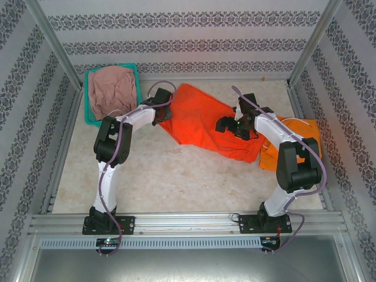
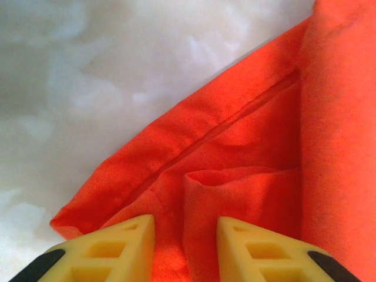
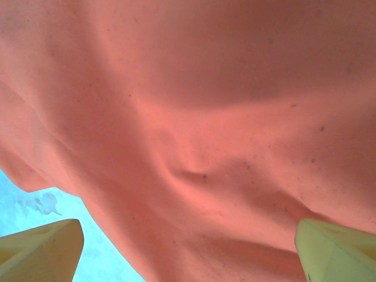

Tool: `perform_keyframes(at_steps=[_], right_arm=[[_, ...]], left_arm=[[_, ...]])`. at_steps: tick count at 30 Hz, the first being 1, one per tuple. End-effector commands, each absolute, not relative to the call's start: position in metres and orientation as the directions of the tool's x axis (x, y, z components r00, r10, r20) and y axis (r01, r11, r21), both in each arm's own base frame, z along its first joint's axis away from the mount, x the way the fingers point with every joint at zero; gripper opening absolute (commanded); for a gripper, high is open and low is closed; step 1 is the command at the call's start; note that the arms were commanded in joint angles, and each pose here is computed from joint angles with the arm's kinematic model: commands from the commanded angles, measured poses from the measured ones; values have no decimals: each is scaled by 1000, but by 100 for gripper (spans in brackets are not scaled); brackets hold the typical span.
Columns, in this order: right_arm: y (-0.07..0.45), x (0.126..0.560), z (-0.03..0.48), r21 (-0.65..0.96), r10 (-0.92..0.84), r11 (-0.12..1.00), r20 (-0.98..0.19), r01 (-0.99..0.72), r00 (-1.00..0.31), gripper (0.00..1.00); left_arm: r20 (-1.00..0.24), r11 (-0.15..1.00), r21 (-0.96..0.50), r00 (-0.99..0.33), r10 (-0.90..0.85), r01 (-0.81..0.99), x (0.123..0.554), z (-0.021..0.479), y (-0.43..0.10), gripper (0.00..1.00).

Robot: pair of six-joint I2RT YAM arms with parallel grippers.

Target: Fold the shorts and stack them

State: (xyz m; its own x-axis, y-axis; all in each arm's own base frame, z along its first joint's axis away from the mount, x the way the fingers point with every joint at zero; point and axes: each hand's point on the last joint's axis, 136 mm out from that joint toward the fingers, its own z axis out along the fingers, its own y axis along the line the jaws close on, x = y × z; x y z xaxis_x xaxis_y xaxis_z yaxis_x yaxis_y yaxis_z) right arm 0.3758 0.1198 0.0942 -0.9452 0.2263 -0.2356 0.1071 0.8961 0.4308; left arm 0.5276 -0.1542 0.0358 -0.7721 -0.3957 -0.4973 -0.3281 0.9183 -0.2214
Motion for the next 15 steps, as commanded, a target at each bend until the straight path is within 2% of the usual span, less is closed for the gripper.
perform_keyframes(at_steps=[1,15], right_arm=[[123,373,87,442,225,890,-210,112,-952,93],[126,370,76,444,219,889,-188,116,-957,93]], left_arm=[[-484,908,-237,-768,-420,-347,533,30,-153,32],[-490,906,-259,-763,-422,-335,544,37,-155,29]])
